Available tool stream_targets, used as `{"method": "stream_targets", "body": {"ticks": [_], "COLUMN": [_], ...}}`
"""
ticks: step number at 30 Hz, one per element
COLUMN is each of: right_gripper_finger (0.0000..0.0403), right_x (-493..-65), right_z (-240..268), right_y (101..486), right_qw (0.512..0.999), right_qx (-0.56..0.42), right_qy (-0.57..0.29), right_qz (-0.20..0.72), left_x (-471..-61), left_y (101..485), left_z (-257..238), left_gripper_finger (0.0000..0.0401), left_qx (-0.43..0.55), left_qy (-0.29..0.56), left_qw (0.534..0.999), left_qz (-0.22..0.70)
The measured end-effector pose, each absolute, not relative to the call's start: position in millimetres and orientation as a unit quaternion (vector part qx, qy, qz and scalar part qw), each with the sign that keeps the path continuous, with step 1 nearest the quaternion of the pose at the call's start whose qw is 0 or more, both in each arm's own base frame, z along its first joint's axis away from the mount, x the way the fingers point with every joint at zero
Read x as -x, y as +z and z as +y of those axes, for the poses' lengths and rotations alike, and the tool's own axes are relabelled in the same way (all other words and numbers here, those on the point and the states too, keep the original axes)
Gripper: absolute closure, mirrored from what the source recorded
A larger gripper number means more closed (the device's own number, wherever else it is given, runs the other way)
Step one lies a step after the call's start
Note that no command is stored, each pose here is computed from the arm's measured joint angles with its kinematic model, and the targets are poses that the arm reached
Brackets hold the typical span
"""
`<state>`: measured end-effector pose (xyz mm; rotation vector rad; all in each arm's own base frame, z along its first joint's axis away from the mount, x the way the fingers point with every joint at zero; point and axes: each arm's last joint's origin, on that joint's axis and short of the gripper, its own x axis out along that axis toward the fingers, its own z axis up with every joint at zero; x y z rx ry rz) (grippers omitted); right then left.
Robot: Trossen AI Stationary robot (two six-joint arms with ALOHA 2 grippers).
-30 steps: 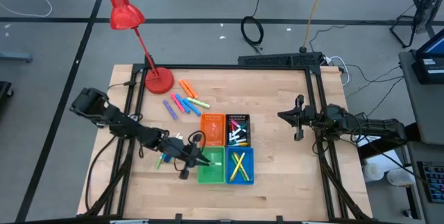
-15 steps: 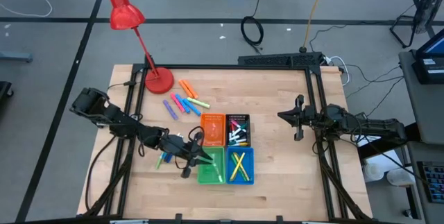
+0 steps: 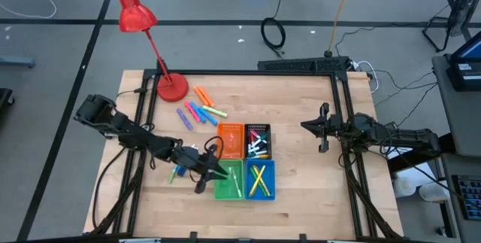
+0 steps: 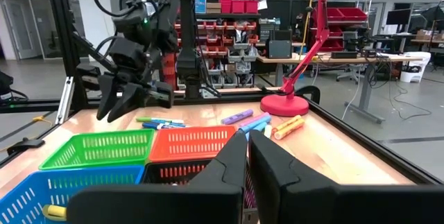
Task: Pick & Place Markers
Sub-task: Put the blue marker pen into the green basket
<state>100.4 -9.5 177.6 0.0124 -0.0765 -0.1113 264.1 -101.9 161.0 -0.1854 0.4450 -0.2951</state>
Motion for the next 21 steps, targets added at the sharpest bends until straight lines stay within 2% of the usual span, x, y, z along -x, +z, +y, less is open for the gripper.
{"method": "stream_targets", "body": {"ticks": [6,10,15,21], "right_gripper_finger": [0.0394,0.0394,0.0394,0.0394], "right_x": [-100.4,-100.4,-100.4,-100.4], "right_z": [-9.5,-9.5,-9.5,-9.5], "right_y": [177.6,177.6,177.6,177.7], "right_qw": [0.998,0.998,0.998,0.998], "right_qx": [-0.006,-0.006,-0.006,-0.006], "right_qy": [-0.056,-0.056,-0.056,-0.056], "right_qz": [-0.038,-0.038,-0.038,-0.038], "left_x": [-246.1,-231.5,-217.5,-200.9], "left_y": [168.9,176.2,174.1,154.5], "left_z": [-93.7,-88.2,-85.3,-78.5], "left_gripper_finger": [0.0325,0.0325,0.0325,0.0325], "left_qx": [0.183,0.21,0.222,0.269], "left_qy": [-0.103,-0.07,0.024,0.17], "left_qw": [0.929,0.913,0.901,0.839], "left_qz": [0.305,0.343,0.372,0.442]}}
